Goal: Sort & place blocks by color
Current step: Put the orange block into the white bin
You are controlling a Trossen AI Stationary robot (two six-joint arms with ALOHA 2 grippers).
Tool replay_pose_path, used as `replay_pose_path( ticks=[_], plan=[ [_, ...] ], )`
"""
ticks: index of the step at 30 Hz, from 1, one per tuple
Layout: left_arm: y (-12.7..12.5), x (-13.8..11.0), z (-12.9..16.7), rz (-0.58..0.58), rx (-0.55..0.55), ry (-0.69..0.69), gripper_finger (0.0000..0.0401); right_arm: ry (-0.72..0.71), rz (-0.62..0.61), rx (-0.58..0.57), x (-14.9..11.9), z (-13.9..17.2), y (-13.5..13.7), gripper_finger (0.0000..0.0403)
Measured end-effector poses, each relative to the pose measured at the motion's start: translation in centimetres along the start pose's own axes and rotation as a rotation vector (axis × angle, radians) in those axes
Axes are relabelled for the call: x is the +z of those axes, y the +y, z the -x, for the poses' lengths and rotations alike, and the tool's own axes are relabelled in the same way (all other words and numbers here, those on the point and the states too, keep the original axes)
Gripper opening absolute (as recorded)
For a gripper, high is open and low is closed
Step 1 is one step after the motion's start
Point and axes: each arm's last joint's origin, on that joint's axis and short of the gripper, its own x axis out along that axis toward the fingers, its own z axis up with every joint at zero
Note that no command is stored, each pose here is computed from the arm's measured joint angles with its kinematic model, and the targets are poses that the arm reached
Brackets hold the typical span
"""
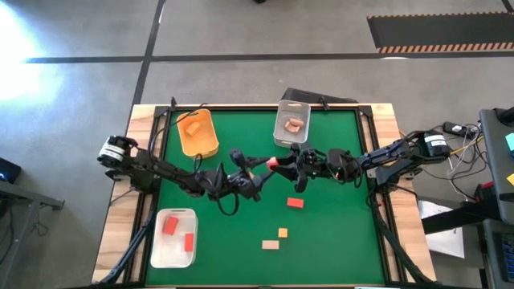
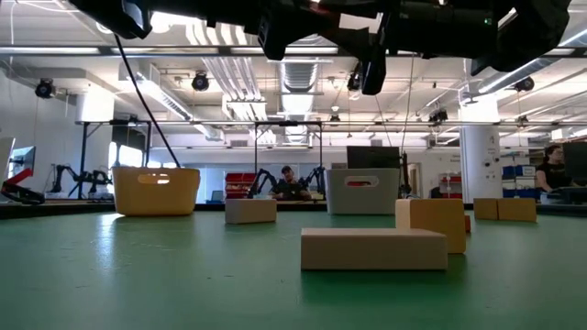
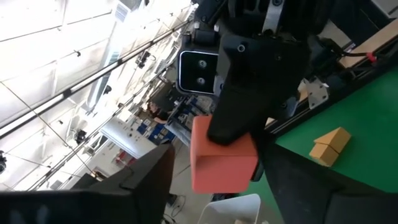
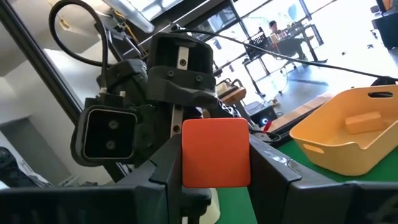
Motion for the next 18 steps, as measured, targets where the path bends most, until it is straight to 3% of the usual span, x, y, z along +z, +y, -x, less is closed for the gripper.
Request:
replay_pose_path(
  ticks=[12,18],
  plan=[
    [0.08,-0.12,-0.12,-0.004,0.0,0.002,0.0116,0.003,-0.037,0.023,0.06,0.0,0.1,0.0126],
    [-0.05,-0.16,-0.07,0.049,0.001,0.018,0.0116,0.032,-0.029,0.002,-0.14,0.03,-0.15,0.0168]
  ],
)
